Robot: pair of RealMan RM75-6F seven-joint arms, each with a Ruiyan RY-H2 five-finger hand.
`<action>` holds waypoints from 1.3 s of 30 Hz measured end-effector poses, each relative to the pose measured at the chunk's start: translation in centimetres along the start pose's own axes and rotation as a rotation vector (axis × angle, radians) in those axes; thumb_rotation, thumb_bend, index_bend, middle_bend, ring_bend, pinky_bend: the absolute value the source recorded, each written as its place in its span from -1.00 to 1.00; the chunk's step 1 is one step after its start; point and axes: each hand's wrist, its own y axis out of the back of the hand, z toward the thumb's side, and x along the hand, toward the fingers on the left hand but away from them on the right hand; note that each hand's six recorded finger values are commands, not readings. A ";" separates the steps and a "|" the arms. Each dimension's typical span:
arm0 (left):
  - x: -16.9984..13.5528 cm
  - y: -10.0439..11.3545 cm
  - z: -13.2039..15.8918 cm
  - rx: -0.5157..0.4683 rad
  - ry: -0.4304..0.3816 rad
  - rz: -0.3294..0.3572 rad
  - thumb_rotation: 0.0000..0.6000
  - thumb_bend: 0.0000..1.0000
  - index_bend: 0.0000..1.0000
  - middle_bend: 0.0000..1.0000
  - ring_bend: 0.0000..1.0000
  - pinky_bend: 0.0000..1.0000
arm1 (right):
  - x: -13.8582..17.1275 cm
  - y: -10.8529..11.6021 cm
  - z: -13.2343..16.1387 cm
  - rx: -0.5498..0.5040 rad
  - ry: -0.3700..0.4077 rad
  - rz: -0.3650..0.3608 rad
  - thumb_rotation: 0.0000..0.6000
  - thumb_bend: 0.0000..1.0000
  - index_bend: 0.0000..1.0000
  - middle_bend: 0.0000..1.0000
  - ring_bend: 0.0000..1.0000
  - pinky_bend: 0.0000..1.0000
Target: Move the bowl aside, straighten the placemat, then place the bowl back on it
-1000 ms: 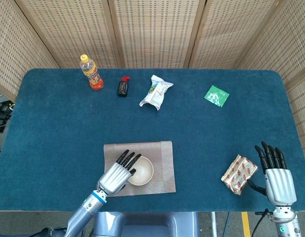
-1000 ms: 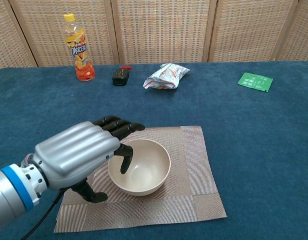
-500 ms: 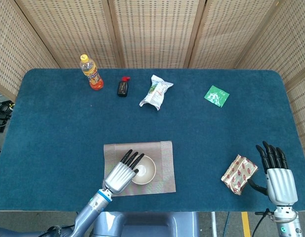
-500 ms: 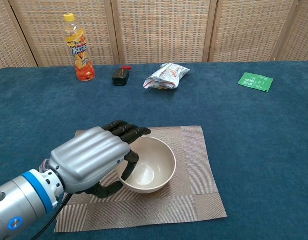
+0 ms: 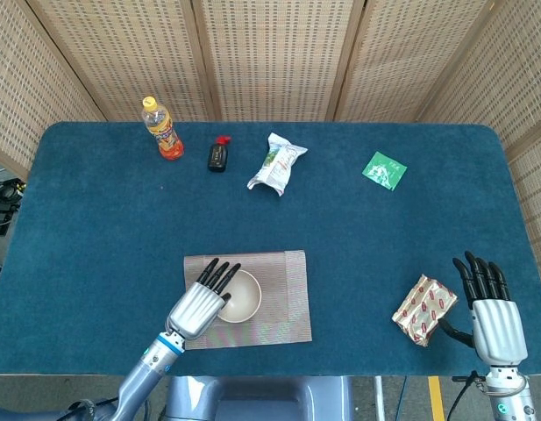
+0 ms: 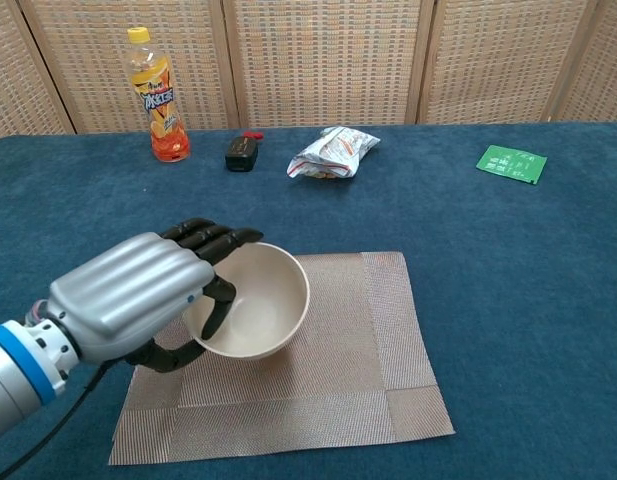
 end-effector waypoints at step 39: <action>-16.1 -3.9 -19.3 0.020 0.350 -0.113 1.00 -0.20 0.24 -1.00 -1.00 -1.00 | 0.4 -1.1 1.0 0.030 0.022 0.031 1.00 -0.80 -1.00 -1.00 -1.00 -1.00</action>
